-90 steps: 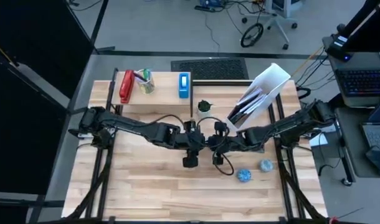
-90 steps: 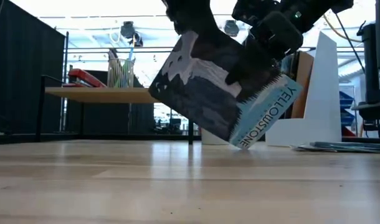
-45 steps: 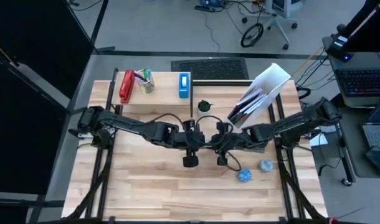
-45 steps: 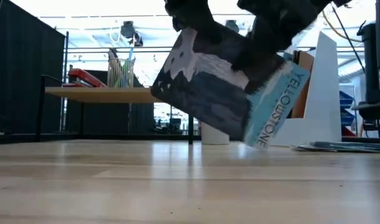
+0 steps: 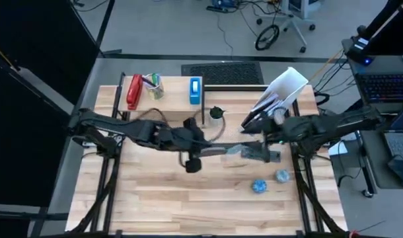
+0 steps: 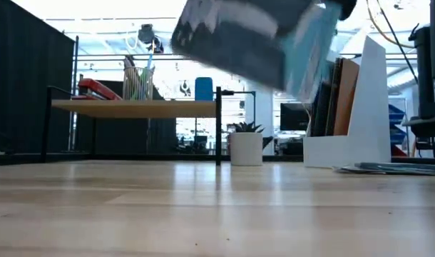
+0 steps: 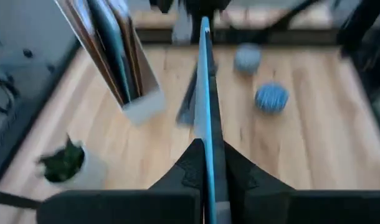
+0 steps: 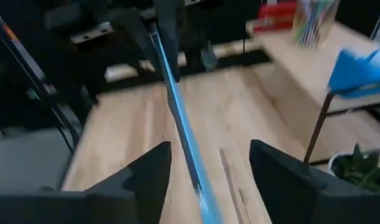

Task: Stock shelves
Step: Put the blue book into the white book shelf

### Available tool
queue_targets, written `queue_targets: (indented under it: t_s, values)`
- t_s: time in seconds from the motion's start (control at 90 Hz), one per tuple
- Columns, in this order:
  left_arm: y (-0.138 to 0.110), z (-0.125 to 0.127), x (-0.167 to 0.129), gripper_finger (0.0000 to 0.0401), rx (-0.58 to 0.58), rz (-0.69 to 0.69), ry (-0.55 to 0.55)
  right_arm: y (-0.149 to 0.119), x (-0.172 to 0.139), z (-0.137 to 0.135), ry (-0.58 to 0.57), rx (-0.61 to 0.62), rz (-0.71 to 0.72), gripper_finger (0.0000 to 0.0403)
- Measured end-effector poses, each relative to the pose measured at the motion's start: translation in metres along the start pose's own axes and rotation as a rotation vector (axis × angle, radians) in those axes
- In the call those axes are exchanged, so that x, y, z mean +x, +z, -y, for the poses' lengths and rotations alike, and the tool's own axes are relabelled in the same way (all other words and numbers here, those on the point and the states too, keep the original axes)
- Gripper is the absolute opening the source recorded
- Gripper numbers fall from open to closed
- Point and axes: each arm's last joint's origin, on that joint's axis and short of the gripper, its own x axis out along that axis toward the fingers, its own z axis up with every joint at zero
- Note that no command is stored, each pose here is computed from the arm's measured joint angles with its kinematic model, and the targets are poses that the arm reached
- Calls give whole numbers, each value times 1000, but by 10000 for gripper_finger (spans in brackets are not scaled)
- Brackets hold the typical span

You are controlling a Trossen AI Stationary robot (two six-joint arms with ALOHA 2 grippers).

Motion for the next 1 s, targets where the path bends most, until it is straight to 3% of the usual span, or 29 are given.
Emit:
queue_targets:
  t_s: [0.222, 0.433, 0.556, 0.778, 1.0]
  values:
    - [26, -13, -65, 1, -48, 261, -4, 11, -34, 6, 42, 63, 122, 210]
    - [52, -19, -102, 1, -12, 571, 9, 12, -22, 2, 40, 27, 128, 210]
    - [68, -21, -115, 1, 4, 774, 31, 22, -13, -3, 61, 20, 229, 210]
    - [80, -17, -110, 1, 22, 934, 41, 51, -2, -15, 125, -1, 546, 210]
    - [82, -9, -85, 1, 27, 938, 0, 63, 12, -23, 164, -3, 736, 210]
